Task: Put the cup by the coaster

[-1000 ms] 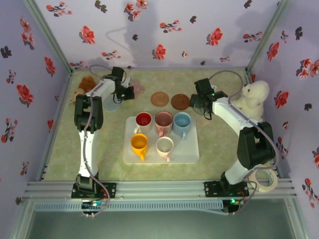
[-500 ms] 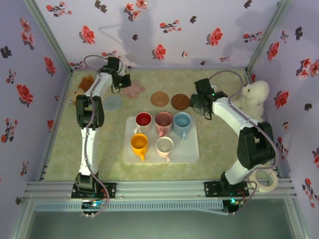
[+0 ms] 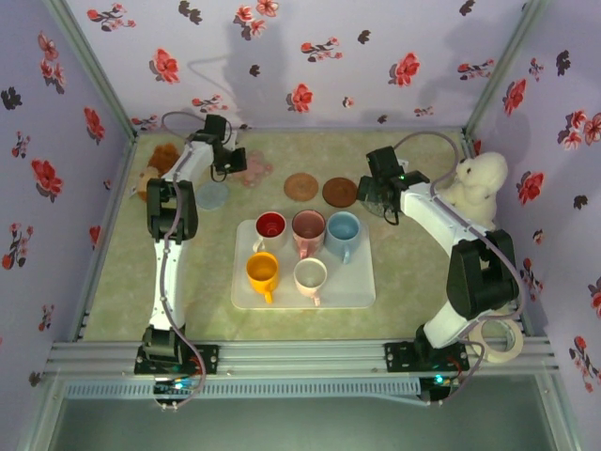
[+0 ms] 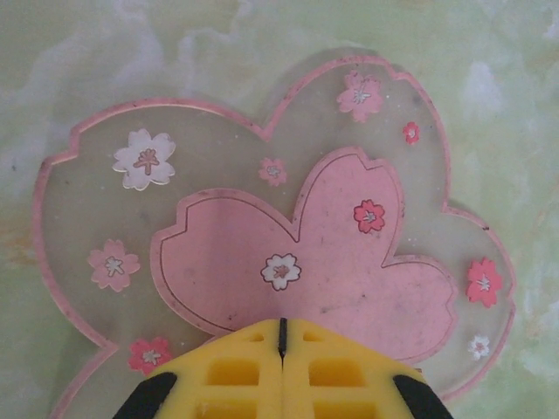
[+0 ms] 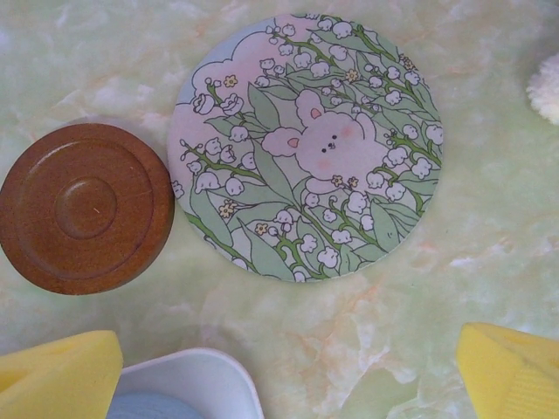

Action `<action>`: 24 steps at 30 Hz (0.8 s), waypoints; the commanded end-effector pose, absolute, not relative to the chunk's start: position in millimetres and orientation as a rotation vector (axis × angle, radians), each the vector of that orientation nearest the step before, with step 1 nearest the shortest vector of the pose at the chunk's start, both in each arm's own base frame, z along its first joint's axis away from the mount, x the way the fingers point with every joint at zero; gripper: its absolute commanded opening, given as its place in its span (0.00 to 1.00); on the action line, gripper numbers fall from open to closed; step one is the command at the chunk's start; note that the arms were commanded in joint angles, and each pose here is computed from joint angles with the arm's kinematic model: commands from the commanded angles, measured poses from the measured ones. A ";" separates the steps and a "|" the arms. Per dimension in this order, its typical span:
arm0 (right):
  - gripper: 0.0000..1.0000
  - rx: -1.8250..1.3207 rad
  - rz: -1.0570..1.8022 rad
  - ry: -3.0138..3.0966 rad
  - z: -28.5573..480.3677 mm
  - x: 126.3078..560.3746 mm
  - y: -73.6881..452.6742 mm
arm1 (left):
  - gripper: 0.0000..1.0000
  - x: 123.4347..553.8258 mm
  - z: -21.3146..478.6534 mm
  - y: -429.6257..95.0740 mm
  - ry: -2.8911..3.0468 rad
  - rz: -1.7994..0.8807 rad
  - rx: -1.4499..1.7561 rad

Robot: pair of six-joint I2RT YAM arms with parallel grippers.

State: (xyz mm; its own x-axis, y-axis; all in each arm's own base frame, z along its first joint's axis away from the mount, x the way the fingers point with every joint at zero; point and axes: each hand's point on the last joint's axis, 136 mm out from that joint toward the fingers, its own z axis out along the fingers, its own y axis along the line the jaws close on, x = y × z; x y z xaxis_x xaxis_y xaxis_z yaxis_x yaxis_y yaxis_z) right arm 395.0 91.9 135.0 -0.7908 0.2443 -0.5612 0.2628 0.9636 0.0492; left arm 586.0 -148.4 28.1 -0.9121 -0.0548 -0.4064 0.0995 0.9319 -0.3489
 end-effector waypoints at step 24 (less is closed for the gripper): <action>0.99 0.357 -0.083 2.499 141.8 388.6 80.2 | 0.00 455.9 -32.2 -195.2 3.004 -0.664 0.172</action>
State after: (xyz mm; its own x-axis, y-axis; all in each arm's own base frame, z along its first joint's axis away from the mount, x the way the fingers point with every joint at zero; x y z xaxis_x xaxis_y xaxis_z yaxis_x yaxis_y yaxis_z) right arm 392.9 89.9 134.8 -0.7905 0.2462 -0.5609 0.2655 0.9629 0.0485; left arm 532.7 -189.1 24.0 -0.9260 0.0398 -0.3755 0.2024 0.8918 -0.4047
